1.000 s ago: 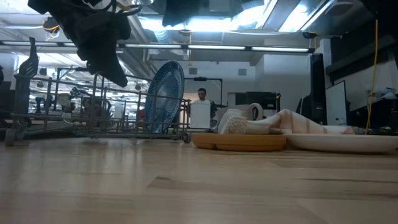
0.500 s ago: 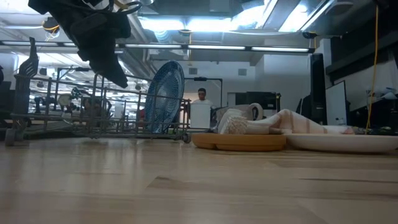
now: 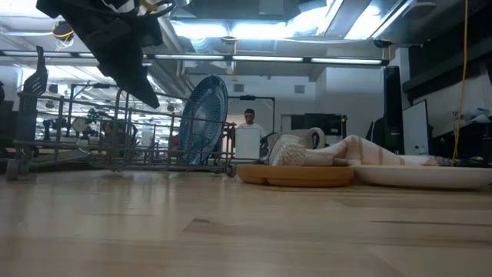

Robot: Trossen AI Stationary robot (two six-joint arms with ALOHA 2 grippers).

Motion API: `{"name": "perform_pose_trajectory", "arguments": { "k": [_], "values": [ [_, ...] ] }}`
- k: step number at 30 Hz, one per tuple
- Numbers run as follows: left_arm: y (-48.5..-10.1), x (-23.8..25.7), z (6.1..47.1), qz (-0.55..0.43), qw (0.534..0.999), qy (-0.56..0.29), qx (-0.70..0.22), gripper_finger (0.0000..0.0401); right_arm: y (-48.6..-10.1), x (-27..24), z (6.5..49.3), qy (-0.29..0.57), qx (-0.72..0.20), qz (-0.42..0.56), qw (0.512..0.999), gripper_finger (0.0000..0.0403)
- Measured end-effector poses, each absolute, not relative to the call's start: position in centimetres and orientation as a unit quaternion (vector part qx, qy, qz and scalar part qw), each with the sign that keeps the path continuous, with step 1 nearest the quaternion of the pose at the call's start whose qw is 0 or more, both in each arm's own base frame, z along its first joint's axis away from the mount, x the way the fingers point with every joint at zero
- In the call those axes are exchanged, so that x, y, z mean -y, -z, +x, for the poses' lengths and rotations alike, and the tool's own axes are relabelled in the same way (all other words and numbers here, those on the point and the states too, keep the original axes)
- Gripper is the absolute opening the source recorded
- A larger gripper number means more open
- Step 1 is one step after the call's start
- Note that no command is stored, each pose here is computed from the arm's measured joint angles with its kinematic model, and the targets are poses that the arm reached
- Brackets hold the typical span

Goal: Sort dishes
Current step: Put the light orange plate into the dish rack

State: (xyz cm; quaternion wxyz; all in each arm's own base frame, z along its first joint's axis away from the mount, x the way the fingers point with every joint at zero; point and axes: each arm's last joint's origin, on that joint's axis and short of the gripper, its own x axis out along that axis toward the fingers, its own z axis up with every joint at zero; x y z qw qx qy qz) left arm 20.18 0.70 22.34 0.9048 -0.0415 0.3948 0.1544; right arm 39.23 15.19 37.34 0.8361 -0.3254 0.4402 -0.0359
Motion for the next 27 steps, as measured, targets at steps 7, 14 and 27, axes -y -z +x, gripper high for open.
{"name": "perform_pose_trajectory", "arguments": {
  "k": [7, 14, 27],
  "values": [
    [-23.3, -0.8, 20.5, -0.045, 0.911, -0.156, -0.38, 0.0173, -37.3, -17.0, 38.4, 0.016, -0.435, -0.336, 0.835, 0.02],
    [-24.9, -0.8, 20.9, -0.046, 0.919, -0.154, -0.359, 0.0173, -36.9, -17.0, 37.4, 0.017, -0.474, -0.338, 0.813, 0.02],
    [-27.4, 0.6, 22.1, -0.009, 0.954, -0.106, -0.28, 0.0173, -37.2, -16.7, 34.9, 0.004, -0.521, -0.362, 0.773, 0.02]
  ]
}}
